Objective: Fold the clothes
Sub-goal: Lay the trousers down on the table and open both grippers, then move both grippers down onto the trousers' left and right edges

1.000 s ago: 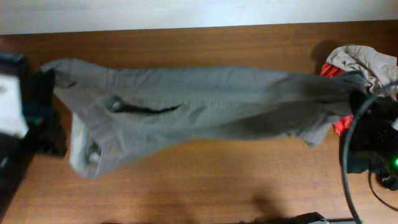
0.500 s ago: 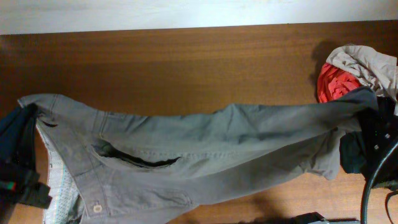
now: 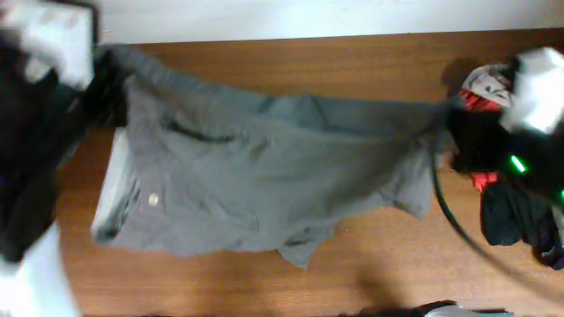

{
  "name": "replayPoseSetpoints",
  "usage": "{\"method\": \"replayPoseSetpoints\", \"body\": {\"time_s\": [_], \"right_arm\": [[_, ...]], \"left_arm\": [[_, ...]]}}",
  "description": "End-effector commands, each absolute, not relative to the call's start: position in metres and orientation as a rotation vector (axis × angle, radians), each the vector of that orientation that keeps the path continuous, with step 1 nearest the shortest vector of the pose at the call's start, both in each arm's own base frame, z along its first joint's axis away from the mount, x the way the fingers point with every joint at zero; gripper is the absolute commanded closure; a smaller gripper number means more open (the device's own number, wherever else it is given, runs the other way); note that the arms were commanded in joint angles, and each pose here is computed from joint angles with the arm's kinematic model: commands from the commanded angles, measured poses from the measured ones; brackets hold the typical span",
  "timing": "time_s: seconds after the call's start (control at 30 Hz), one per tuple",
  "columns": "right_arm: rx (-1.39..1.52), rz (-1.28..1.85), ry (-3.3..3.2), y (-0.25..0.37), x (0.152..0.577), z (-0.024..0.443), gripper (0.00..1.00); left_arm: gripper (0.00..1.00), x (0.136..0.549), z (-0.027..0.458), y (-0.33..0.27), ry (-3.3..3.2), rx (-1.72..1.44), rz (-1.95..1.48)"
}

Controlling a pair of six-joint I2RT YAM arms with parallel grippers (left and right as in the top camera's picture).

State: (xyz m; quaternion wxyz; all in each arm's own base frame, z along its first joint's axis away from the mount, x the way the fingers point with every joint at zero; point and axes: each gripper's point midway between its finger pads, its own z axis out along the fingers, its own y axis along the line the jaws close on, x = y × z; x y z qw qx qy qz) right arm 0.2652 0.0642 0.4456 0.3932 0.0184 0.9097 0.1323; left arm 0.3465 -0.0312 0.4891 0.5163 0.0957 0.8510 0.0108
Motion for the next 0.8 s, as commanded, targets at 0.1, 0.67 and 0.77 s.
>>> {"method": "replayPoseSetpoints", "body": {"time_s": [0.1,0.67,0.77], "right_arm": [[0.065,0.216,2.555,0.071,0.358,0.363,0.96],[0.147,0.101,2.593,0.055,0.538,0.209,0.92],[0.128,0.088,2.572,0.051,0.547,0.206,0.73]], "left_arm": [[1.0,0.454,0.4,-0.019,2.232,0.207,0.173],[0.87,0.618,0.207,-0.03,2.337,0.246,0.211],[0.72,0.624,0.201,-0.021,2.33,0.221,0.252]]}}
